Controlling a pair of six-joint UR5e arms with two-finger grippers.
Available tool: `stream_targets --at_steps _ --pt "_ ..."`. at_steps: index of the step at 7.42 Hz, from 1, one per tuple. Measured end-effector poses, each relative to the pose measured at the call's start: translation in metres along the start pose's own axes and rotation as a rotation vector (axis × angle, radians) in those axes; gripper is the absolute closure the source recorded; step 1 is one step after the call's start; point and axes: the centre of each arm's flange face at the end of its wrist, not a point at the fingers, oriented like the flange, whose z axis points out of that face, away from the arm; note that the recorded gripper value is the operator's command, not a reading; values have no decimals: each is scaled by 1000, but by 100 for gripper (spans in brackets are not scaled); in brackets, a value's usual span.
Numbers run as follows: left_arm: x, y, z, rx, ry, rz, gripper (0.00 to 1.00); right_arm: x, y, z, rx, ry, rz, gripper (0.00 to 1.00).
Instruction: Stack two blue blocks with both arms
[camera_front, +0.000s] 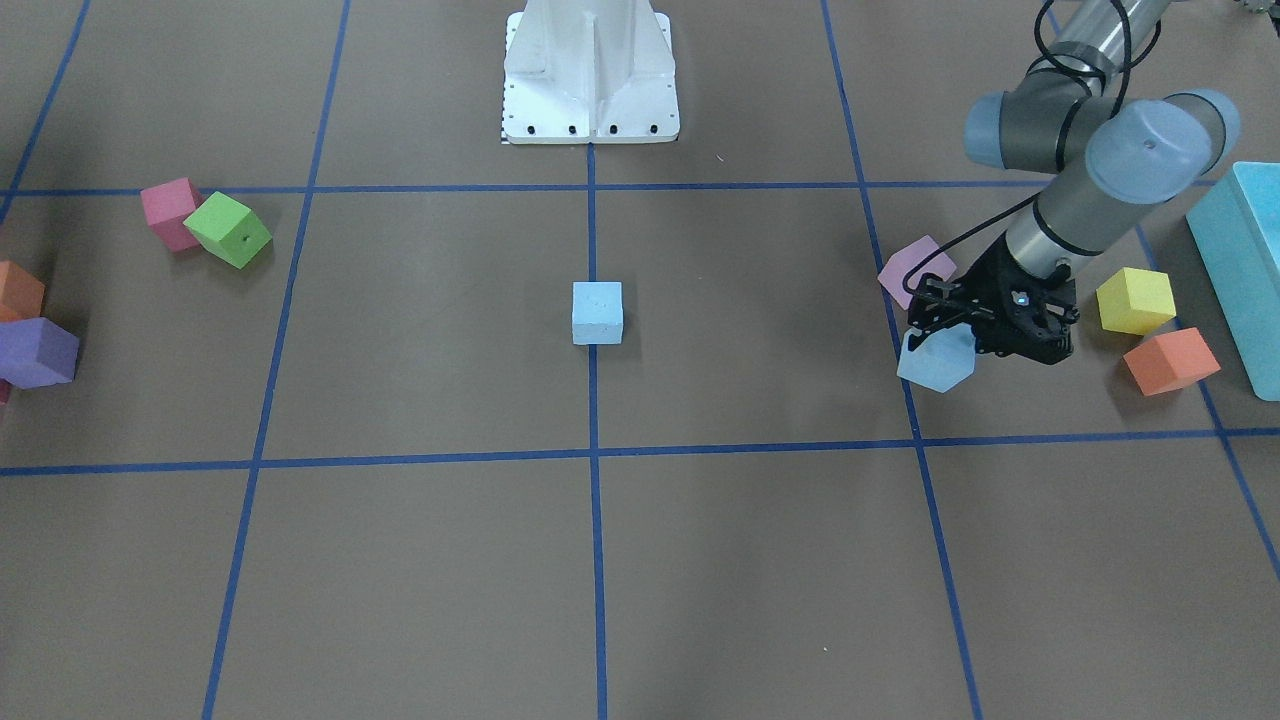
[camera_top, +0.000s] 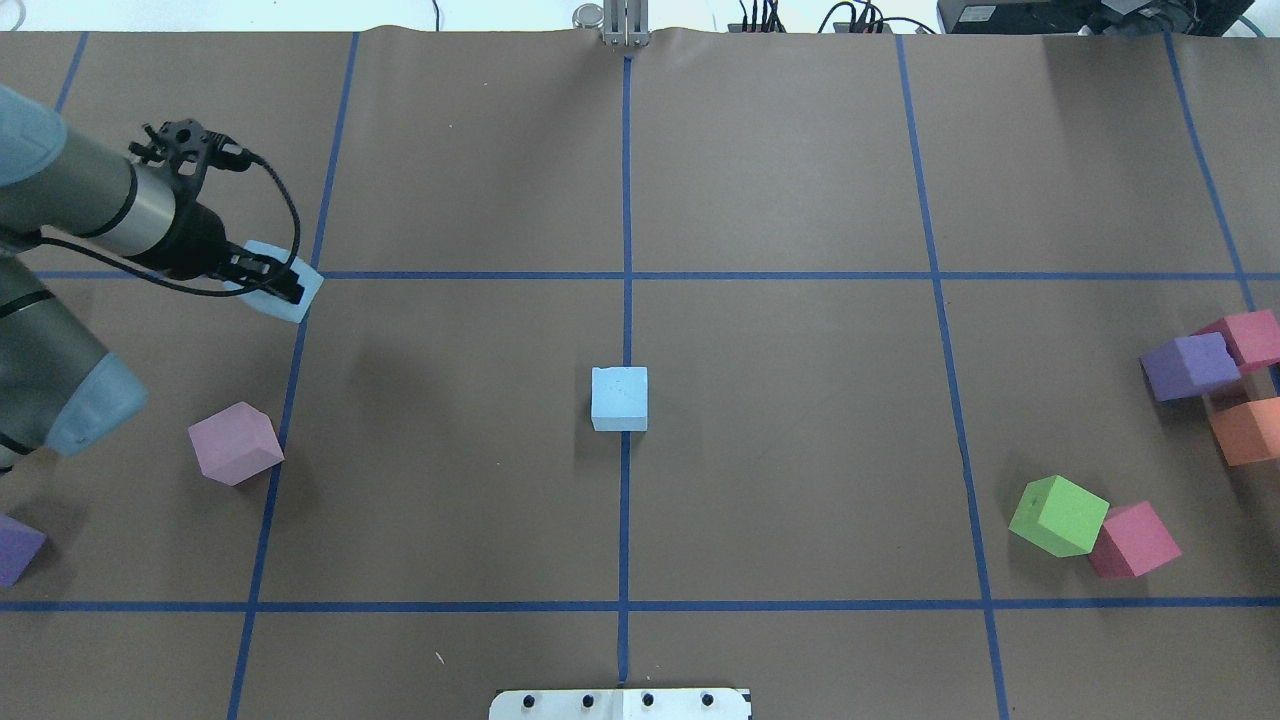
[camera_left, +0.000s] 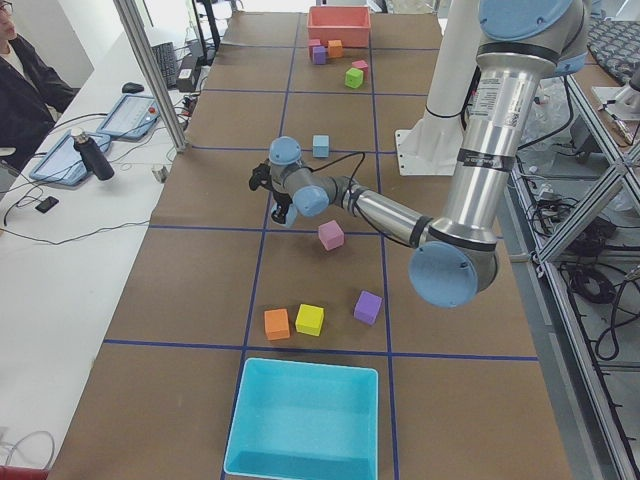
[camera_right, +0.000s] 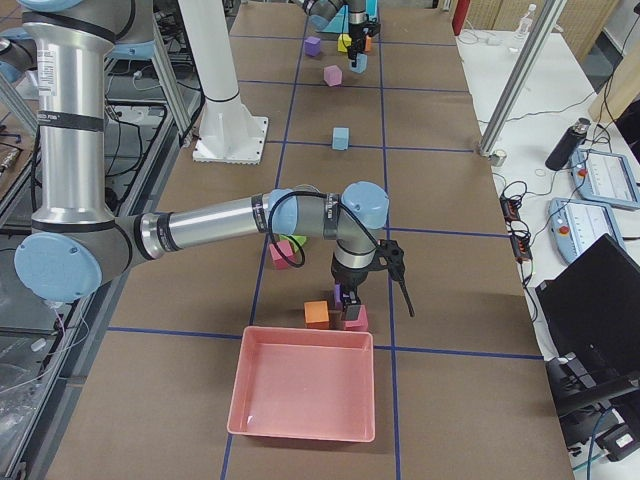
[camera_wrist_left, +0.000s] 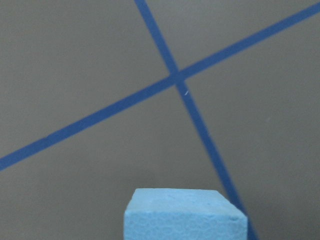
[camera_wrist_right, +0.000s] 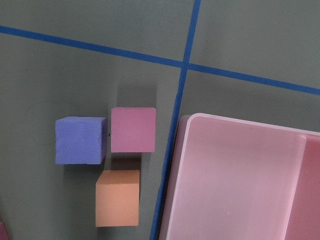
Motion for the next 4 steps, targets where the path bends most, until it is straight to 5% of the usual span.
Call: stream_targets --at_steps 4 --pt "233 -28 17 -18 -46 -232 68 0 0 0 -1 -1 2 0"
